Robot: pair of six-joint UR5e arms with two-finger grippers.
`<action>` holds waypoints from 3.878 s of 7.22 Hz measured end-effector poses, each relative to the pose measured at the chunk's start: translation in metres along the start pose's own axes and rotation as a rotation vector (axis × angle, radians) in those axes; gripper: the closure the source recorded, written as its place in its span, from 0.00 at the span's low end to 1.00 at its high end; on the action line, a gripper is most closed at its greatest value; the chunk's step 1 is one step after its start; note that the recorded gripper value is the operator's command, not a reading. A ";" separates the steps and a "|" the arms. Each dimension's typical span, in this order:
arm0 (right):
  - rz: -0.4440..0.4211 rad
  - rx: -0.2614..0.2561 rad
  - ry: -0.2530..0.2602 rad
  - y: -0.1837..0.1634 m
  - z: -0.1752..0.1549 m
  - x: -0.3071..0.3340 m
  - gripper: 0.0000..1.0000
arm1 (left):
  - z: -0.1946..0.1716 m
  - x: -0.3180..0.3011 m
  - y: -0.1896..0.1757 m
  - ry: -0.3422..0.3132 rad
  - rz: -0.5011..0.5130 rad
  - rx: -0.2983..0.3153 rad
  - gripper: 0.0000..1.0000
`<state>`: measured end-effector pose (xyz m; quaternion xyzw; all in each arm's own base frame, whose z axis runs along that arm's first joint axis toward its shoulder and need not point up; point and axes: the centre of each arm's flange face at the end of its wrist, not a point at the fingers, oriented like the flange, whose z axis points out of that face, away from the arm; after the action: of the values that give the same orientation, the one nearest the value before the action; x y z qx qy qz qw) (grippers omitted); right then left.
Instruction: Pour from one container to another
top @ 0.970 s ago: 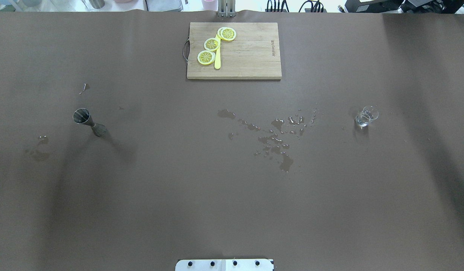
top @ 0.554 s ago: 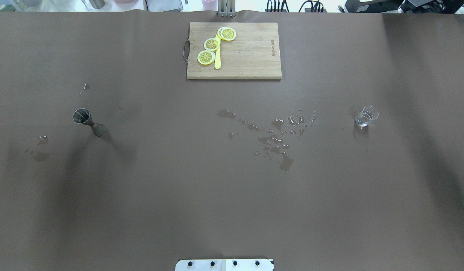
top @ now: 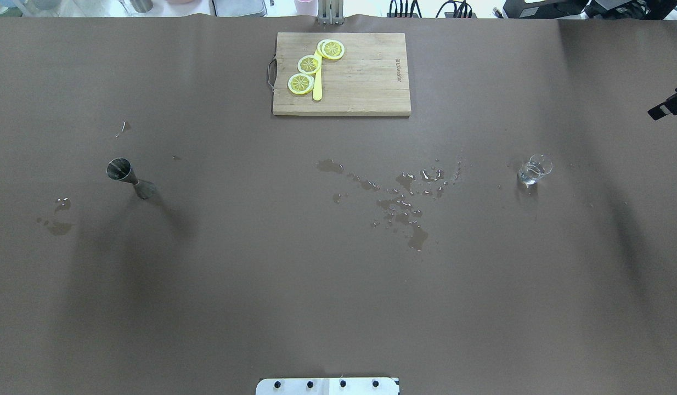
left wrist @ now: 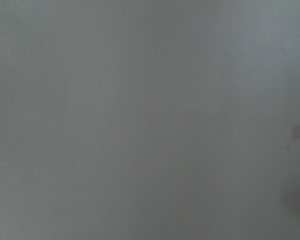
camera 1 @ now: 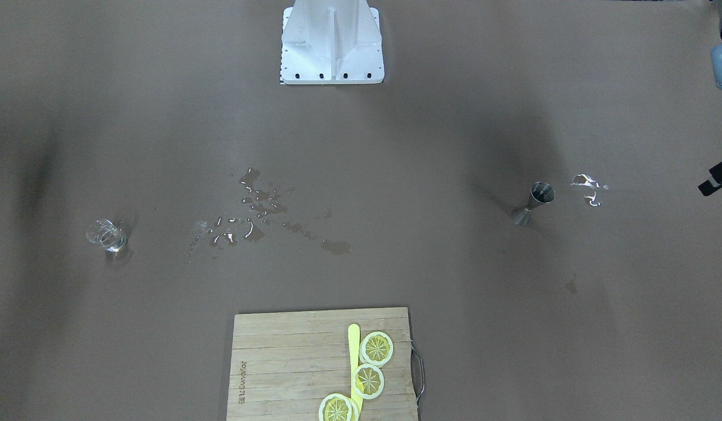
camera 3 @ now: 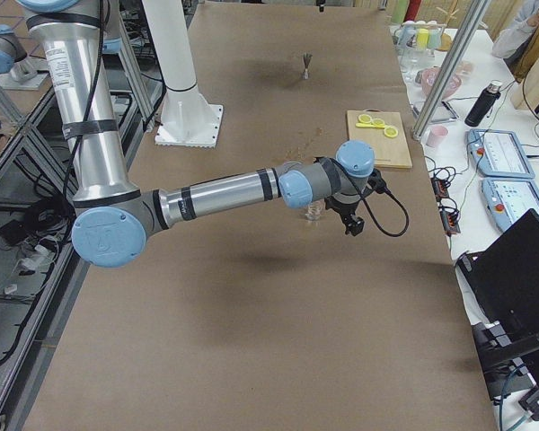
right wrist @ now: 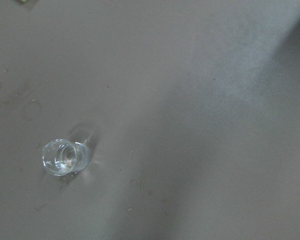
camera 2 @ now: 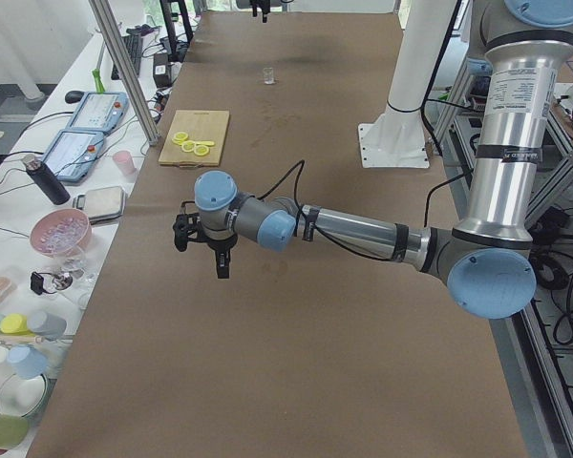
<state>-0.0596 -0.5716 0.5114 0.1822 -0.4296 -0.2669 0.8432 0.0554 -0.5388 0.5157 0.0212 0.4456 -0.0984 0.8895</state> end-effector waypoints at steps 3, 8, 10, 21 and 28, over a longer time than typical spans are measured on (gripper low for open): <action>-0.119 0.103 -0.139 0.018 0.031 0.019 0.09 | 0.007 0.108 0.055 0.038 -0.077 -0.004 0.02; -0.220 0.183 -0.262 0.025 0.023 -0.002 0.02 | 0.058 0.172 0.197 0.117 -0.143 0.166 0.02; -0.220 0.186 -0.269 0.028 0.023 -0.005 0.02 | 0.074 0.188 0.234 0.126 -0.139 0.220 0.02; -0.499 0.289 -0.035 0.099 0.074 -0.052 0.01 | 0.208 0.202 0.332 -0.027 0.098 0.804 0.02; -0.510 0.478 -0.120 0.090 0.138 -0.070 0.01 | 0.245 0.205 0.241 -0.104 0.091 0.942 0.03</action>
<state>-0.1803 -0.4686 0.5940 0.4597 -0.4695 -0.3712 0.6561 0.4149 -0.3654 0.4876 0.4368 0.3059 -0.2514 0.8077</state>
